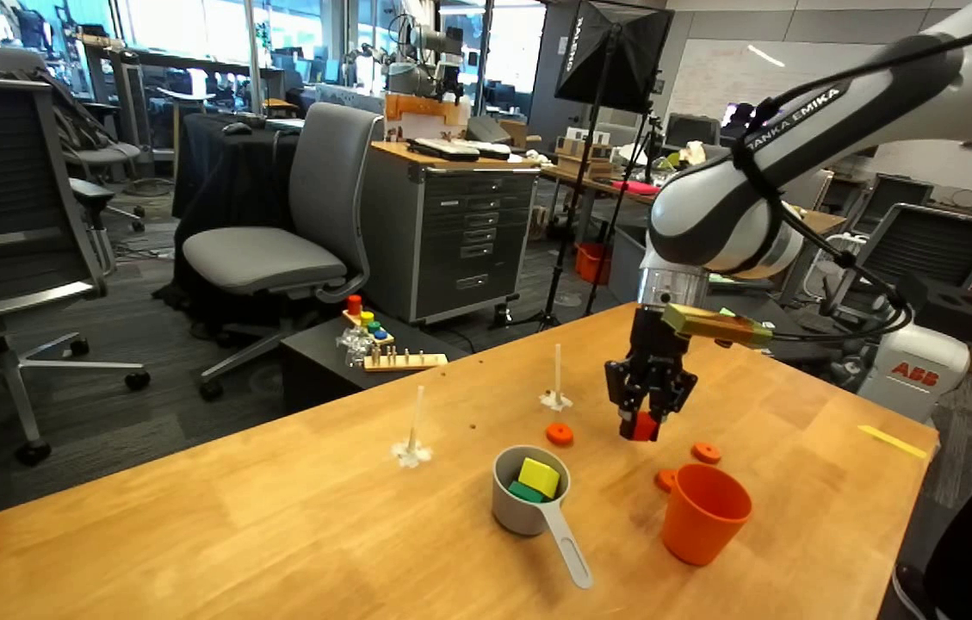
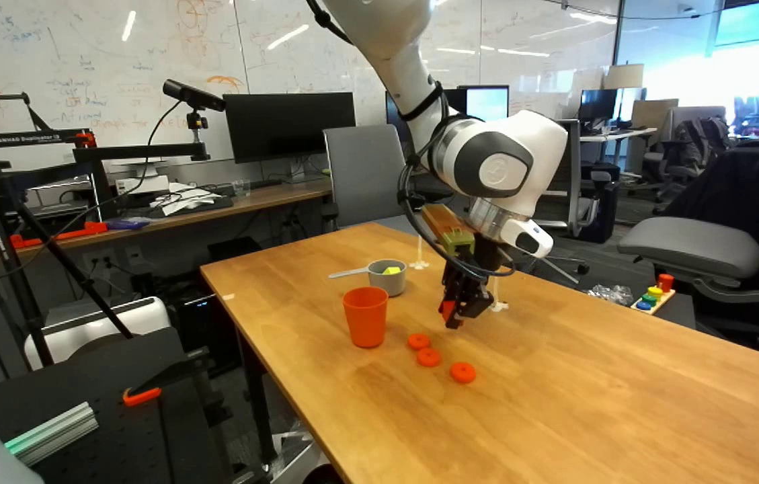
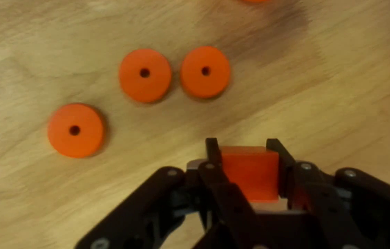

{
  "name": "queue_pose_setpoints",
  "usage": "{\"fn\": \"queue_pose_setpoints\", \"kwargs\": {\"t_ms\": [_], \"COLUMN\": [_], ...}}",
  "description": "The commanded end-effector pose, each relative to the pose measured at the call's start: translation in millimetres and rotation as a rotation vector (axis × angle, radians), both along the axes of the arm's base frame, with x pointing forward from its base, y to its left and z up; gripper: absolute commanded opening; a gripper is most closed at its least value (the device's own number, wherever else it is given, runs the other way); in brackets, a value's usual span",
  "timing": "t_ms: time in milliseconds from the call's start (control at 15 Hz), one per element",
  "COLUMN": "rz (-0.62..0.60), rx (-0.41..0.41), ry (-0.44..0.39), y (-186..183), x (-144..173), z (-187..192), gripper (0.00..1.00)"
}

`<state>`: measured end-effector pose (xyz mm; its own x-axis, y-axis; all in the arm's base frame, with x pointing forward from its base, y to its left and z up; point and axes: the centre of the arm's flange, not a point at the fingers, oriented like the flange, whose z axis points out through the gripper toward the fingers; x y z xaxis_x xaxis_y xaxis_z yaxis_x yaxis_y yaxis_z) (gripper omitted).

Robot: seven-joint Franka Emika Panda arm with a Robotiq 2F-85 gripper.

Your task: Put the square toys into the grey object.

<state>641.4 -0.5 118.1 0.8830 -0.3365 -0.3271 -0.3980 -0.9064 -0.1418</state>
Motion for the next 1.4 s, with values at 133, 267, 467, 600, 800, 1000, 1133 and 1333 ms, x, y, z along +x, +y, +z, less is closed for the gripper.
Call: {"fn": "queue_pose_setpoints", "kwargs": {"t_ms": [133, 267, 467, 600, 800, 1000, 1133, 1333], "rz": [0.071, 0.100, 0.122, 0.123, 0.123, 0.111, 0.096, 0.099], "rx": [0.209, 0.259, 0.384, 0.469, 0.537, 0.560, 0.563, 0.565], "ry": [-0.090, -0.109, -0.091, -0.063, -0.024, -0.005, 0.006, 0.017], "y": [53, 73, 108, 125, 144, 148, 148, 150], "x": [26, 30, 28, 30, 33, 38, 41, 41], "z": [68, 84, 80, 74, 62, 52, 47, 38], "gripper": [0.13, 0.13, 0.13, 0.13, 0.13, 0.13, 0.63, 0.77]}}
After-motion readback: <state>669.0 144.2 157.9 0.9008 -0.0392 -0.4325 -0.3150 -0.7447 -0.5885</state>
